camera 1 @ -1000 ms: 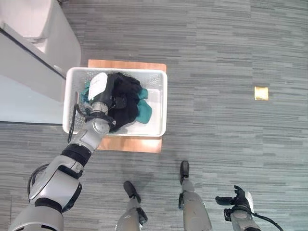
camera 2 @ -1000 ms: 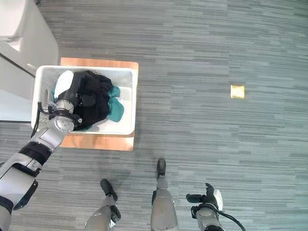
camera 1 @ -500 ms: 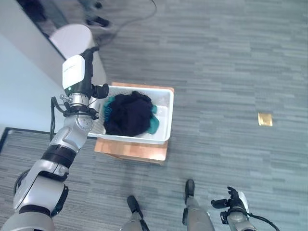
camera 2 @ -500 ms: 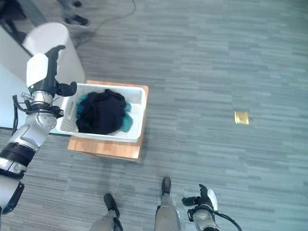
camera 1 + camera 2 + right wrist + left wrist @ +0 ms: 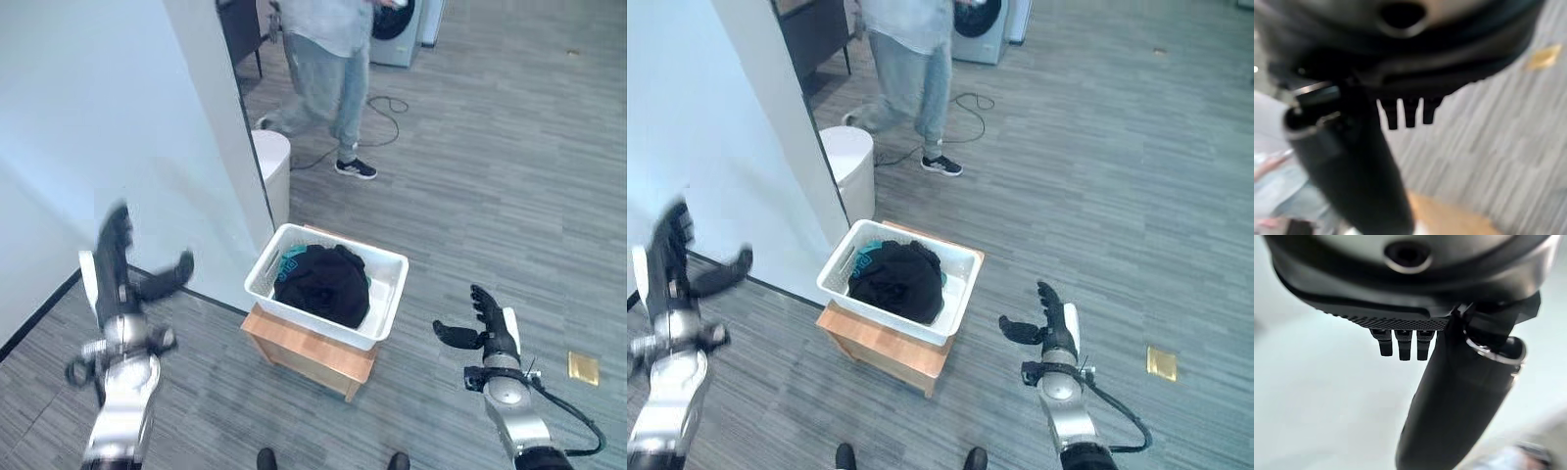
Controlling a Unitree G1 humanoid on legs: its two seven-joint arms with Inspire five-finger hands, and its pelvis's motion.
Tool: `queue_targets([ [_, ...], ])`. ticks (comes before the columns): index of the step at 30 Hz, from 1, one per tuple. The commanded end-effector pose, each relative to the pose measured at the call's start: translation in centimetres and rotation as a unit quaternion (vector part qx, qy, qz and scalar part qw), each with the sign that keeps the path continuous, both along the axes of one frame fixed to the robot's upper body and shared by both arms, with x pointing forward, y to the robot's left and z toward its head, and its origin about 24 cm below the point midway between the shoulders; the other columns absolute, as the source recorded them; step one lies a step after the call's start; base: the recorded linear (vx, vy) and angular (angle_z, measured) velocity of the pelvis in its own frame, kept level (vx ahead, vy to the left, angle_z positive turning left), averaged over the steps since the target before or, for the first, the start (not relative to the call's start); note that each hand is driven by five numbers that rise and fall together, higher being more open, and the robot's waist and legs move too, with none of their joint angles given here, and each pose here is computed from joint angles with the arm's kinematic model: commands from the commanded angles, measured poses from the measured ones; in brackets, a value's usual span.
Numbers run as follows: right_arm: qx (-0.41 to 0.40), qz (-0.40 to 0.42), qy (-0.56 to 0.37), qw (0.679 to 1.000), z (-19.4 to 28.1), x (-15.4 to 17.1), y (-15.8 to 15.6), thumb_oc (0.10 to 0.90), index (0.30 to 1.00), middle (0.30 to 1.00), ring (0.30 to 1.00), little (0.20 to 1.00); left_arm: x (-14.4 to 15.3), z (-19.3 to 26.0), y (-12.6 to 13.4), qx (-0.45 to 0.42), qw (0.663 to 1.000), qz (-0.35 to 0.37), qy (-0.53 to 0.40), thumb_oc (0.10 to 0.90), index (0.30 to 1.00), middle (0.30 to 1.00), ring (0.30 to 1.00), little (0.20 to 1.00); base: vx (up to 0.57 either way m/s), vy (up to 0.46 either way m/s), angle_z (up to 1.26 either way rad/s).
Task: Pick up bed clothes into laundry basket.
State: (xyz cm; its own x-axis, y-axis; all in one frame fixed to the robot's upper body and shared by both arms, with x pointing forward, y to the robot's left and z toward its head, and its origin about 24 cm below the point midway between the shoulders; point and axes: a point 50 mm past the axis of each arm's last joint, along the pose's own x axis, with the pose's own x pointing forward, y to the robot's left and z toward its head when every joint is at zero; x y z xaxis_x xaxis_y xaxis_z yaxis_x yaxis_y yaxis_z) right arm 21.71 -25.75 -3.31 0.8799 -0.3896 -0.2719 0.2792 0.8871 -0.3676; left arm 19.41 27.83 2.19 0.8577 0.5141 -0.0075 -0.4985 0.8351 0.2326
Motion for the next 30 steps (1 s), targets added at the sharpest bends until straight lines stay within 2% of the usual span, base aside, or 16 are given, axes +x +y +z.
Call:
queue_targets([
  [1, 0.001, 0.028, -0.072, 0.997, 2.4, 0.5, 0.7, 0.8, 0.9, 0.9, 0.9, 0.9, 1.3, 2.0, 0.3, 0.007, 0.998, -0.034, -0.054, 0.8, 0.9, 0.9, 0.9, 0.9, -0.02, 0.054, 0.26],
  [7, -0.023, 0.088, -0.136, 0.987, 5.3, 0.3, 2.4, 0.8, 0.9, 0.9, 0.9, 0.9, -1.0, -0.1, -0.4, -0.035, 0.998, -0.052, -0.021, 0.8, 0.9, 0.9, 0.9, 0.9, -0.02, 0.056, 0.07],
  [10, -0.054, 0.115, -0.199, 0.972, 8.0, 1.4, 3.3, 0.8, 0.9, 0.9, 0.9, 0.9, -0.8, 0.9, -0.4, -0.024, 0.997, -0.057, -0.043, 0.8, 0.9, 0.9, 0.9, 0.9, -0.17, 0.06, 0.04],
  [15, -0.093, 0.157, -0.337, 0.924, 14.3, 3.5, 5.6, 0.8, 0.9, 0.9, 0.9, 0.9, 0.8, 2.8, -0.5, -0.024, 0.993, -0.055, -0.103, 0.8, 0.9, 0.9, 0.9, 0.9, -0.27, -0.011, 0.34],
  [17, -0.108, 0.171, -0.36, 0.911, 15.4, 3.6, 6.0, 0.8, 0.9, 0.9, 0.9, 0.9, 1.0, 3.1, -0.4, -0.018, 0.993, -0.052, -0.108, 0.8, 0.9, 0.9, 0.9, 0.9, -0.06, -0.173, 0.97],
  [20, -0.108, 0.171, -0.361, 0.91, 15.4, 3.6, 6.0, 0.8, 0.9, 0.9, 0.9, 0.9, 1.1, 3.1, -0.4, -0.018, 0.993, -0.052, -0.109, 0.8, 0.9, 0.9, 0.9, 0.9, 0.0, -0.102, 0.7],
  [21, -0.132, 0.196, -0.384, 0.893, 16.9, 4.1, 6.8, 0.8, 0.9, 0.9, 0.9, 0.9, 1.3, 3.2, -0.3, -0.021, 0.992, -0.046, -0.114, 0.8, 0.9, 0.9, 0.9, 0.9, -0.29, -0.656, 0.52],
  [22, -0.097, 0.253, -0.424, 0.864, 19.0, 5.8, 9.7, 0.8, 0.9, 0.9, 0.9, 0.9, 1.4, 2.8, 0.2, -0.04, 0.992, -0.015, -0.122, 0.8, 0.9, 0.9, 0.9, 0.9, -0.4, -0.802, 0.76],
  [24, -0.101, 0.269, -0.423, 0.86, 19.1, 5.9, 10.0, 0.8, 0.9, 0.9, 0.9, 0.9, 1.4, 2.3, -0.4, -0.056, 0.991, -0.014, -0.117, 0.8, 0.9, 0.9, 0.9, 0.9, -0.25, -0.439, 1.15],
  [26, -0.108, 0.316, -0.413, 0.847, 19.3, 6.2, 11.3, 0.8, 0.9, 0.9, 0.9, 0.9, 0.1, -0.3, -1.4, -0.128, 0.987, 0.011, -0.095, 0.8, 0.9, 0.9, 0.9, 0.9, -0.32, -0.251, 1.09],
  [30, -0.089, 0.345, -0.407, 0.841, 19.2, 5.8, 12.3, 0.8, 0.9, 0.9, 0.9, 0.9, -1.7, -1.9, -1.3, -0.155, 0.985, 0.024, -0.067, 0.8, 0.9, 0.9, 0.9, 0.9, -0.4, -0.223, 1.35],
])
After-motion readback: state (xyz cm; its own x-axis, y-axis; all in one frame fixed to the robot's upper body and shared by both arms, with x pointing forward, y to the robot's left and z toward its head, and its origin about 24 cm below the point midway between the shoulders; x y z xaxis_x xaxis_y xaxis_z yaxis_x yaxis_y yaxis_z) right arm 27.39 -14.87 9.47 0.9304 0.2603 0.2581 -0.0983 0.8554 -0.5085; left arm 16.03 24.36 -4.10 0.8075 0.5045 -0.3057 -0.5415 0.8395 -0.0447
